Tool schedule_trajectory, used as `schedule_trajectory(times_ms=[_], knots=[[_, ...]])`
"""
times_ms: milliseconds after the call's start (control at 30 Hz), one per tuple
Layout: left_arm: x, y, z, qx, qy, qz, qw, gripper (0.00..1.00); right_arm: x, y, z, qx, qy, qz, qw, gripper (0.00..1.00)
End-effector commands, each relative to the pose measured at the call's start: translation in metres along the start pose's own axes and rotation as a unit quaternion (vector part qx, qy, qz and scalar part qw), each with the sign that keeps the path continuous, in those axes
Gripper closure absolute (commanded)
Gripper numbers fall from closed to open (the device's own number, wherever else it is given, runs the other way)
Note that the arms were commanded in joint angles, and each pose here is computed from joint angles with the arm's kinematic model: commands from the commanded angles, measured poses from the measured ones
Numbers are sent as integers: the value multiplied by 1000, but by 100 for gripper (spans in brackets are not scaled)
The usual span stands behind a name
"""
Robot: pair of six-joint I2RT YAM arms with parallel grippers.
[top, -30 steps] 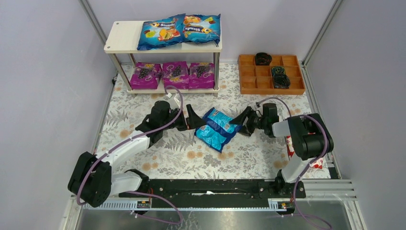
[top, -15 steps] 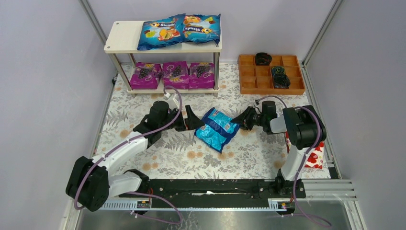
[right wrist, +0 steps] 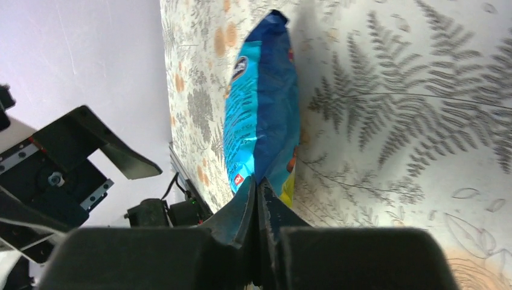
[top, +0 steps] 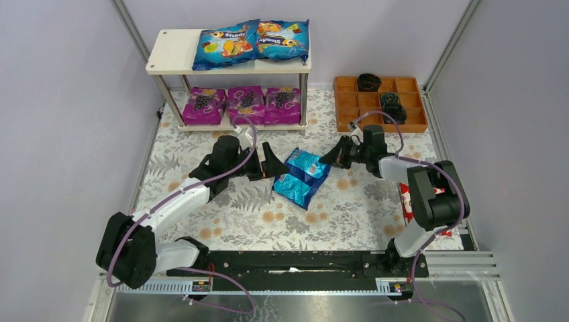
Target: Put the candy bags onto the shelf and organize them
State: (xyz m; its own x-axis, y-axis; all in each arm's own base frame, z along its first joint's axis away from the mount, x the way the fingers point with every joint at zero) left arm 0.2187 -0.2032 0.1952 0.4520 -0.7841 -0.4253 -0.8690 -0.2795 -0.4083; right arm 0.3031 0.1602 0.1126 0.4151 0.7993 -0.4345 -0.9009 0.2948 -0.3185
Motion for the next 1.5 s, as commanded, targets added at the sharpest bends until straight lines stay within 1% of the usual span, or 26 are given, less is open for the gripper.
schedule_trajectory(times_ms=[0, 100, 200, 267, 367, 400, 433, 500, 567, 667, 767, 833, 867, 933, 1000, 1100, 1200, 1300, 1367, 1467], knots=[[-10, -16, -20, 1, 38, -29, 999, 2, -13, -19, 52, -113, -24, -16, 993, 100], [-21, -24, -20, -11, 31, -53, 998, 2, -18, -35, 68, -164, -12, -26, 986, 100], [-29, -33, -15, -41, 20, -65, 997, 2, -23, -48, 88, -217, -19, -29, 976, 100], [-33, -35, -11, -59, 16, -66, 996, 2, -24, -53, 107, -265, -22, -32, 964, 100], [-36, -36, -6, -80, 15, -63, 995, 2, -19, -53, 127, -337, -2, -23, 941, 100], [-36, -37, -2, -88, 13, -63, 994, 2, -15, -52, 132, -373, 7, -18, 928, 100], [-37, -37, 1, -98, 11, -63, 993, 2, -10, -46, 136, -399, 15, -1, 917, 100], [-41, -38, 10, -120, 7, -68, 990, 2, 1, -35, 145, -460, 32, 24, 887, 100], [-48, -40, 21, -143, 2, -80, 986, 2, 9, -23, 152, -501, 36, 40, 864, 100], [-64, -45, 39, -176, -4, -110, 978, 2, 17, 2, 160, -557, 21, 63, 828, 100], [-79, -48, 53, -202, -10, -136, 970, 2, 22, 37, 174, -624, -27, 107, 774, 100], [-80, -47, 57, -219, -13, -133, 966, 2, 20, 60, 175, -669, -73, 148, 725, 100], [-79, -45, 58, -232, -10, -127, 964, 2, 21, 64, 173, -684, -77, 150, 710, 100], [-76, -39, 60, -267, 2, -107, 958, 2, 21, 65, 167, -695, -69, 144, 702, 100], [-73, -33, 62, -315, 15, -83, 945, 1, 19, 68, 161, -706, -75, 148, 689, 100], [-70, -24, 65, -379, 27, -57, 923, 1, 15, 76, 156, -721, -98, 147, 670, 100], [-67, -20, 67, -439, 38, -51, 896, 1, 10, 83, 151, -739, -128, 138, 647, 100], [-64, -18, 70, -477, 39, -49, 876, 1, 6, 89, 145, -750, -141, 128, 634, 100], [-57, -16, 72, -495, 29, -35, 868, 1, 4, 94, 139, -754, -150, 130, 626, 100], [-38, -9, 73, -514, 19, 11, 858, 1, 1, 97, 135, -757, -154, 133, 620, 100]])
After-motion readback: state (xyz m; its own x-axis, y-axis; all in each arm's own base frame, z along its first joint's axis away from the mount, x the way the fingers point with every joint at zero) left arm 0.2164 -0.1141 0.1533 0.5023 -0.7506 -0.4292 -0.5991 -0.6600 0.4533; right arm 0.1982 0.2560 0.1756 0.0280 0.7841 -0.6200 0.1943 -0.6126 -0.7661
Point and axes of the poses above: each gripper's point midway between its finger pads, its own x axis out along the fingers, its own z axis along the line the jaws close on, y = z × x, the point moved 7 cm from there along -x, back along the fingers, and after that the axes turned 6 degrees about -x, right-handed, at the moved point
